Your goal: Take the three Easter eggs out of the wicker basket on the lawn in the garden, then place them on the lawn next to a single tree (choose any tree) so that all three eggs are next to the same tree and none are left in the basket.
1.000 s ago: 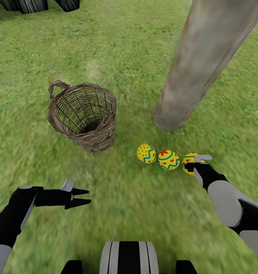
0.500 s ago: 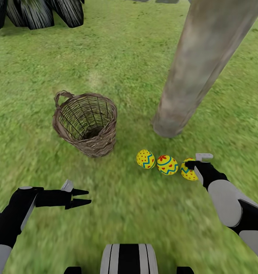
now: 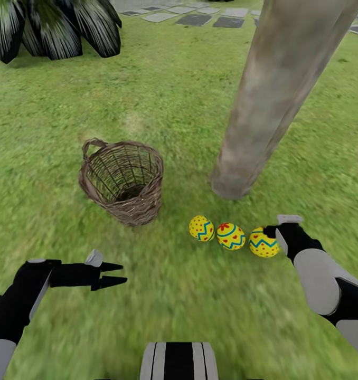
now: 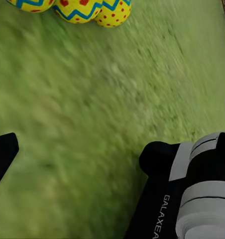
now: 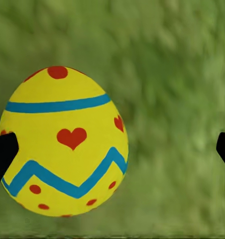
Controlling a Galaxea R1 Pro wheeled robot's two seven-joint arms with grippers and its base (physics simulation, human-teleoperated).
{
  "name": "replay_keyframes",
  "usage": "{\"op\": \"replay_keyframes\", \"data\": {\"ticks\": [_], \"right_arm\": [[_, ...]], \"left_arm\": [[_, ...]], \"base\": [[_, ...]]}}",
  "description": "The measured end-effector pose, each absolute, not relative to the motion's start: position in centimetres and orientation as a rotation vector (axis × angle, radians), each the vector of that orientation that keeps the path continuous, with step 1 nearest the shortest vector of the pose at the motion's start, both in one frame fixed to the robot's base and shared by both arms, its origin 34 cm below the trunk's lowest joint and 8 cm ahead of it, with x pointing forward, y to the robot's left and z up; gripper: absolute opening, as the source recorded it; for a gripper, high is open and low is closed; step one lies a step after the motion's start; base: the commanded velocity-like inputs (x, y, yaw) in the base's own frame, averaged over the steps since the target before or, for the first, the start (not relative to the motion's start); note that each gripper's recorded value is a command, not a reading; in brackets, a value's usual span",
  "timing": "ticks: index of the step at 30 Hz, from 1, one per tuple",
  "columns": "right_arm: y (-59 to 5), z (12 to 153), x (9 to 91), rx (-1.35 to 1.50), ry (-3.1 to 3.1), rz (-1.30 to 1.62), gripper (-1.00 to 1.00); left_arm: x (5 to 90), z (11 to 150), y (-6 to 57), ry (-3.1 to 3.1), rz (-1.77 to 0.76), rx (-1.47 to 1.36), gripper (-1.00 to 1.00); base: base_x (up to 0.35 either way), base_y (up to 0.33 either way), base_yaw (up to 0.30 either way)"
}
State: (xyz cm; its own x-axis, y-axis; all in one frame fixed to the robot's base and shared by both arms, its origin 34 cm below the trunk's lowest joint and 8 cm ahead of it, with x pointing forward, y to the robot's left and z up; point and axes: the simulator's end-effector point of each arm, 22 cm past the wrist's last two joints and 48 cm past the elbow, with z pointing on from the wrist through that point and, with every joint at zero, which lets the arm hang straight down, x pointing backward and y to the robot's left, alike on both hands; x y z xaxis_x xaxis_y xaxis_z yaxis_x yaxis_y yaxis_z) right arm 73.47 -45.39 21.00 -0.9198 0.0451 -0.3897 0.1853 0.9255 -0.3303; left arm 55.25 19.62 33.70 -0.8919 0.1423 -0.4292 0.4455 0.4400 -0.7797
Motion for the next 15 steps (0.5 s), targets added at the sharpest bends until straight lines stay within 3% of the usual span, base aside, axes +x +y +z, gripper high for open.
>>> {"op": "replay_keyframes", "data": {"ticks": [15], "right_arm": [[-47.2,21.5,68.2,0.168,2.772,-0.566,1.00]], "left_arm": [[54.6,33.2,20.9,2.462,-1.414,0.399,1.00]], "base": [[0.000,0.000,0.000]]}}
